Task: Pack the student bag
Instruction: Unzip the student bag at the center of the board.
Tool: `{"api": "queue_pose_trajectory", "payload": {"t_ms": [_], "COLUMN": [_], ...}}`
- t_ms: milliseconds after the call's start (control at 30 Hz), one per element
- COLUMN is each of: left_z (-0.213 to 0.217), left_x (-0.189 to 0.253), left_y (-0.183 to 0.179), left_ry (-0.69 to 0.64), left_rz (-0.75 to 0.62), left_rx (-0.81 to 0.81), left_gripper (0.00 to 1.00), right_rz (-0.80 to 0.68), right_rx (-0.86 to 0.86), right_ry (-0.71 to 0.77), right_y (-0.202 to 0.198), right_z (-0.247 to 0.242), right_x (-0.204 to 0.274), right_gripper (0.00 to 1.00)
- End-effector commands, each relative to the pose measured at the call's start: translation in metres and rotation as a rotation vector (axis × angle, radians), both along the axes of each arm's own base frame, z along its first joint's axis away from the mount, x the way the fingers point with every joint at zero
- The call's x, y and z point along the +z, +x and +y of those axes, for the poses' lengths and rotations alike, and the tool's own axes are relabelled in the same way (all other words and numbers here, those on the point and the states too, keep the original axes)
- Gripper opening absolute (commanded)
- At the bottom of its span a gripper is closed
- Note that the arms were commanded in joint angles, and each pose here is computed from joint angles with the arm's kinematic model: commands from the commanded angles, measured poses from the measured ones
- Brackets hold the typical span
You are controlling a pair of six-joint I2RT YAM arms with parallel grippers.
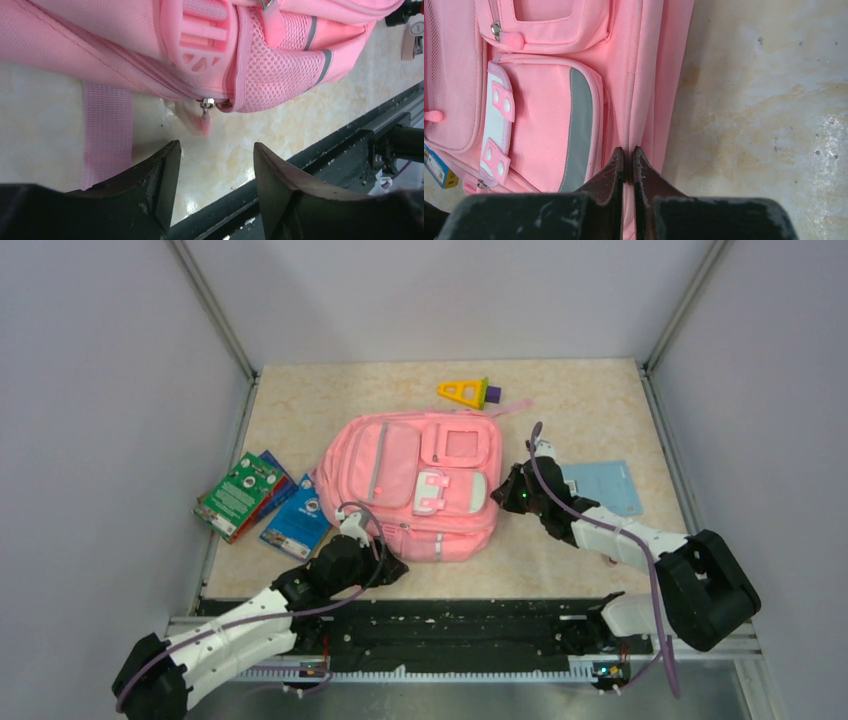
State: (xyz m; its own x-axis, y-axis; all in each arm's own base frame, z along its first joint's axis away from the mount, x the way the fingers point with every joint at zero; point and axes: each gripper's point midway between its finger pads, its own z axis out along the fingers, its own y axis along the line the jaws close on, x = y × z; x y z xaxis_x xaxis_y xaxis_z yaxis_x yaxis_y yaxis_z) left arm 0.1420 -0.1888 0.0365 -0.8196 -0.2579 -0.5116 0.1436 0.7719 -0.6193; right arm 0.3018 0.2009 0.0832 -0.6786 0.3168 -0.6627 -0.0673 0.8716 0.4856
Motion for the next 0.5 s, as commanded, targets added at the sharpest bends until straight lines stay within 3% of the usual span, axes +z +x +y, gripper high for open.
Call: {"api": "queue_pose_trajectory", "payload": {"t_ms": [0,133,467], "left_z": [-0.001,0.001,-0.001], "left_x": [0.016,0.011,0.001], "left_y": [0.032,0.037,0.036], "left_ry": [-0.012,-0.011,-0.013], "left_rz": [-0.126,-0.131,-0.124], "left_rx": [0.122,0.160,0.167], "left_gripper": [0.58,0.49,0.44], "right_rz": [-0.115,-0.116,-0.122], "right_rx": [-0.026,-0.028,-0.024], "right_ry": [0.043,0.043,0.055], "right_y": [0.024,0.023,0.024], "right_z": [0.003,0.002,0.004], "right_x": [0.036,0.036,0.037], "right_gripper": [0.00,0.00,0.00]}}
